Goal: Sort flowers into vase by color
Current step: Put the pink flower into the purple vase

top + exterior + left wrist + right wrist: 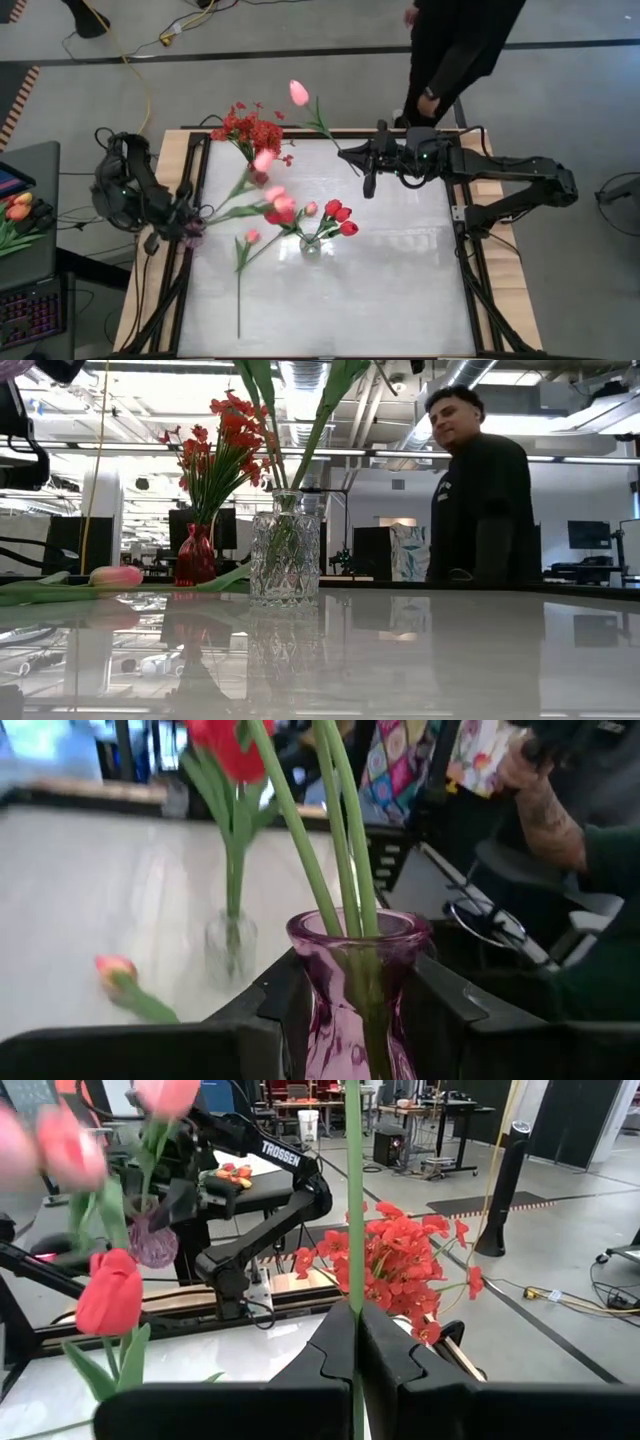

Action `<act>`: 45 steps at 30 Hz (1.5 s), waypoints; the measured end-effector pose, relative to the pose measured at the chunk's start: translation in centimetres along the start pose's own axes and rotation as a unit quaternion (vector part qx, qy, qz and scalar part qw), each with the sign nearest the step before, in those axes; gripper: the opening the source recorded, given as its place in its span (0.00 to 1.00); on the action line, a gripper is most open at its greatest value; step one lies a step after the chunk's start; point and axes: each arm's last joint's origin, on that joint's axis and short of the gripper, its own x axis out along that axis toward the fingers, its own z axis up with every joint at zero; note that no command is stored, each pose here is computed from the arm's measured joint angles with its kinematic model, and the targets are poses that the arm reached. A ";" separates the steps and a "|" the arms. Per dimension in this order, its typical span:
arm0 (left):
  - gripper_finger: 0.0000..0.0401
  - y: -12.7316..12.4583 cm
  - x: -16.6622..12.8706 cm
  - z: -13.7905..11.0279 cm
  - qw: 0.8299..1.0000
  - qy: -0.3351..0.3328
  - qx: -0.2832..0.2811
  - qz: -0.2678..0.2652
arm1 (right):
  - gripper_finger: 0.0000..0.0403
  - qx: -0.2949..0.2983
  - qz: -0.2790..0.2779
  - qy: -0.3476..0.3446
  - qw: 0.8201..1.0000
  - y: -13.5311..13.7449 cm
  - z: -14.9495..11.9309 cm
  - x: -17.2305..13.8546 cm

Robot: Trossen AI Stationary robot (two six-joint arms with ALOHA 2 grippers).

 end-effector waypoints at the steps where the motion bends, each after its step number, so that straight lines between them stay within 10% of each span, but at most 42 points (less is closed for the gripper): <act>1: 0.26 0.0 -0.1 0.2 1.000 -0.009 0.011 0.000 | 0.07 0.000 0.000 -0.001 1.000 0.0 0.0 0.0; 8: 0.26 -0.6 -0.3 2.2 0.993 -0.097 0.064 0.007 | 0.07 0.003 -0.003 -0.020 1.000 -0.2 0.5 -0.2; 30: 0.26 -0.2 0.2 3.9 0.923 -0.244 0.073 0.288 | 0.07 -0.037 0.060 -0.271 0.960 3.4 2.7 2.6; 45: 0.26 0.6 8.1 4.4 0.886 -0.248 0.128 0.370 | 0.07 -0.047 0.138 -0.340 0.929 7.1 4.1 10.3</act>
